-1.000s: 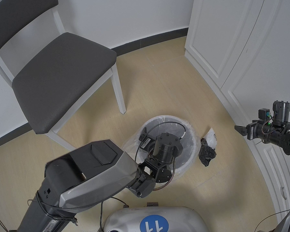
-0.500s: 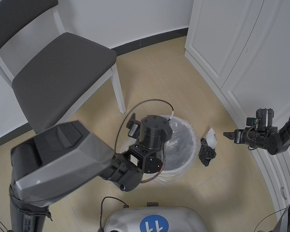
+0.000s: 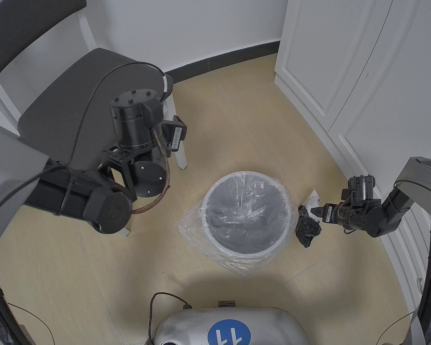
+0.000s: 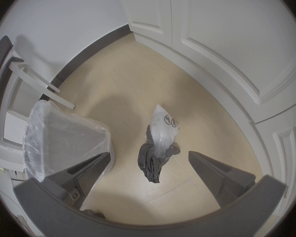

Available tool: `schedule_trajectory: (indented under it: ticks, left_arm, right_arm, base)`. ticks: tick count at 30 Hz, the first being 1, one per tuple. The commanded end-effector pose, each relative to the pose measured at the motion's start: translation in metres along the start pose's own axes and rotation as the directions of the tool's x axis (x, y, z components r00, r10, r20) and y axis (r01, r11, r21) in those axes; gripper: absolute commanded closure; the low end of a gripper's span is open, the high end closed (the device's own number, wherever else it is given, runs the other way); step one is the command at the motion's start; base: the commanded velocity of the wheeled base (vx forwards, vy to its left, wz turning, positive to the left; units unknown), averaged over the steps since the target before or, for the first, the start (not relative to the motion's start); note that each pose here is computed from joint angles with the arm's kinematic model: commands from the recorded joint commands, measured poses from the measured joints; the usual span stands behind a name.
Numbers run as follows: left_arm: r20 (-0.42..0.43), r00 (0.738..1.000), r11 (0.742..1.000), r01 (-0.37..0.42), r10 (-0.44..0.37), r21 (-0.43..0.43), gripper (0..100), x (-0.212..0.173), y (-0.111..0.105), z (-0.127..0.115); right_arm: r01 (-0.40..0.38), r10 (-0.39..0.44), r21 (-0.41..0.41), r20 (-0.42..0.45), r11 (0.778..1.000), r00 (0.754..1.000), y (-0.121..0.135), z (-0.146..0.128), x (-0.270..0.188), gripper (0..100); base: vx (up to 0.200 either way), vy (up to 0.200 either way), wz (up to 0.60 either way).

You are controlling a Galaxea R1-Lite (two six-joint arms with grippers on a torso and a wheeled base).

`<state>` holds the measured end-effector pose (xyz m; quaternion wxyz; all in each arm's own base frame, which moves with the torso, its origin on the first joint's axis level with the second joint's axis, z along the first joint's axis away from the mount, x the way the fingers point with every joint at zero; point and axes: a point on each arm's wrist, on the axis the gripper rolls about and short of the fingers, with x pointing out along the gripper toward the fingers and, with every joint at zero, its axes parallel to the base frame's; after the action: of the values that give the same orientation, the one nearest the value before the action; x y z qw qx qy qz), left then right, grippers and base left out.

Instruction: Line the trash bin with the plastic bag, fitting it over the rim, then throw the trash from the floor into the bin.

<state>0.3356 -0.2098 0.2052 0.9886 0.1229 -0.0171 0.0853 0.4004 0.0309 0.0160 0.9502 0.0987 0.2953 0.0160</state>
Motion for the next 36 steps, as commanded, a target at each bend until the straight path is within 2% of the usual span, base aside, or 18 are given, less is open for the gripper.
schedule_trajectory:
  ticks: [1,5,10,11,14,16,17,27,33,36]
  left_arm:
    - [0.011,1.0,1.0,-0.021,0.021,-0.018,0,-0.007,0.021,0.01]
    - [0.021,0.999,0.999,-0.024,0.024,-0.029,0,-0.007,0.021,0.014]
    - [0.026,0.999,0.999,-0.022,0.023,-0.033,0,-0.008,0.023,0.015]
    - [0.026,0.999,0.999,-0.022,0.023,-0.033,0,-0.008,0.023,0.015]
    - [0.036,0.999,0.999,-0.015,0.017,-0.038,0,-0.01,0.021,0.018]
    - [0.036,0.999,0.999,-0.014,0.015,-0.038,0,-0.01,0.02,0.018]
    - [0.042,0.999,0.999,-0.004,0.006,-0.041,0,-0.012,0.017,0.019]
    - [0.067,0.998,0.998,0.005,-0.001,-0.06,0,-0.021,0.021,0.031]
    - [0.075,0.997,0.998,0.002,0.003,-0.069,0,-0.028,0.03,0.036]
    - [0.082,0.997,0.997,-0.002,0.008,-0.075,0,-0.03,0.034,0.04]
  right_arm:
    - [0.022,-0.021,0.01,-0.053,1.0,0.998,-0.009,-0.021,0.027,0]
    - [0.04,-0.038,0.037,-0.053,0.998,0.998,-0.016,-0.027,0.049,0]
    - [0.036,-0.034,0.156,-0.021,0.987,0.999,-0.02,-0.031,0.073,0]
    - [0.036,-0.034,0.156,-0.021,0.987,0.999,-0.02,-0.031,0.073,0]
    - [-0.003,-0.006,0.22,0.039,0.975,0.999,-0.018,-0.027,0.087,0]
    - [-0.016,0.003,0.229,0.056,0.973,0.998,-0.015,-0.026,0.09,0]
    - [-0.038,0.014,0.248,0.096,0.968,0.995,-0.012,-0.023,0.097,0]
    - [-0.078,0.033,0.236,0.186,0.969,0.982,-0.015,-0.03,0.155,0]
    - [-0.061,0.013,0.239,0.199,0.969,0.98,-0.016,-0.027,0.161,0]
    - [-0.027,-0.025,0.248,0.204,0.969,0.979,-0.02,-0.028,0.163,0]
  base:
    - [0.0,0.0,0.0]
    - [0.0,0.0,0.0]
    - [0.0,0.0,0.0]
    - [0.0,0.0,0.0]
    - [0.0,0.0,0.0]
    - [0.0,0.0,0.0]
    - [0.0,0.0,0.0]
    - [0.0,0.0,0.0]
    - [0.0,0.0,0.0]
    - [0.0,0.0,0.0]
